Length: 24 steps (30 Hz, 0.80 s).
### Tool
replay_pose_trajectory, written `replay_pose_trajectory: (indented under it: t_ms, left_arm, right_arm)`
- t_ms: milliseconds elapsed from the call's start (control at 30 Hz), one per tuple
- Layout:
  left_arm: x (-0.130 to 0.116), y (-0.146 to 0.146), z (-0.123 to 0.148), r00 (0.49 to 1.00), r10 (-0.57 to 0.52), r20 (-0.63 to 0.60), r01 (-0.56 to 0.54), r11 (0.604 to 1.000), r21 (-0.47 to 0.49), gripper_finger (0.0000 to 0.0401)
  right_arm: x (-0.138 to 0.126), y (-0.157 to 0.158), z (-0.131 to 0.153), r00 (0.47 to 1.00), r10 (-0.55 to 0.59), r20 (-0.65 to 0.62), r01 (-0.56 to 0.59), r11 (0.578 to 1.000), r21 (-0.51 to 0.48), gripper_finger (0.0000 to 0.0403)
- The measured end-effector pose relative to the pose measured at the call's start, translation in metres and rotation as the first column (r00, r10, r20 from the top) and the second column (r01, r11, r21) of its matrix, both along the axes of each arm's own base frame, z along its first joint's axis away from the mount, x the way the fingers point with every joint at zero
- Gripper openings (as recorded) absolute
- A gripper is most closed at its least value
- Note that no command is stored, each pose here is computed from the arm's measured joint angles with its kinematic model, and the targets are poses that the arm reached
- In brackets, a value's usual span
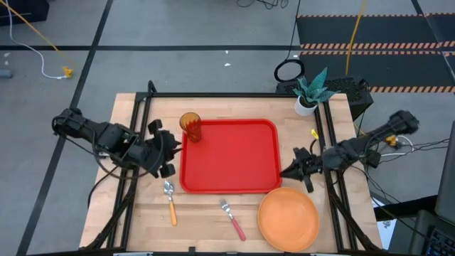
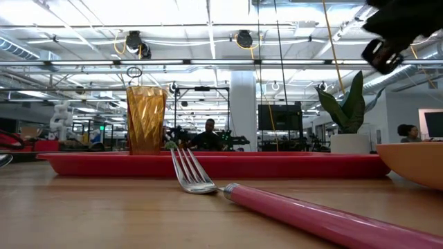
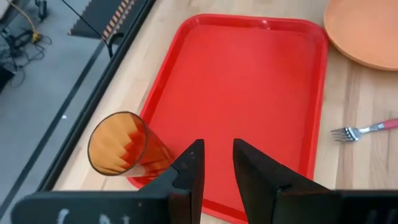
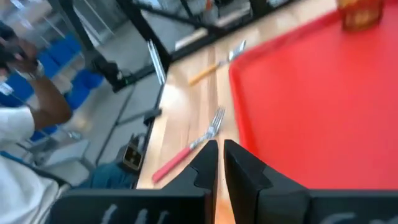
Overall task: Pick and place plate/cup/fork/spoon on tray
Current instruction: Put the orange plate on the red tray to the bottom right of the brown cup
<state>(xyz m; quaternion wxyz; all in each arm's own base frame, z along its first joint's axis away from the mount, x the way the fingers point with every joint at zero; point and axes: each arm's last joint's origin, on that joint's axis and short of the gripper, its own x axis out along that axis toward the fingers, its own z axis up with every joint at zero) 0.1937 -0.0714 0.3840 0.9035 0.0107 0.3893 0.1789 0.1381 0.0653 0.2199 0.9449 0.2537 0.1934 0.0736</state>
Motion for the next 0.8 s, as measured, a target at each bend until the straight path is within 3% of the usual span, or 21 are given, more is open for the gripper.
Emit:
replay_pose_trajectory:
  t_ms: [267,500,800]
  left_arm:
    - [0.000,-0.023,-0.005,0.999,-0.027,0.020,0.026,0.999,0.034,0.0088]
    - [0.002,-0.041,-0.013,0.999,-0.050,0.016,0.049,0.998,0.049,0.0088]
    - [0.007,-0.061,-0.024,0.998,-0.069,0.003,0.068,0.993,0.092,0.0088]
  right_arm:
    - [0.012,0.068,0.044,0.984,0.049,-0.173,-0.064,0.995,-0.083,0.0018]
    - [0.024,0.122,0.054,0.926,0.083,-0.367,-0.151,0.975,-0.163,0.0018]
    - [0.014,0.171,0.041,0.820,0.164,-0.548,-0.233,0.971,-0.057,0.0034]
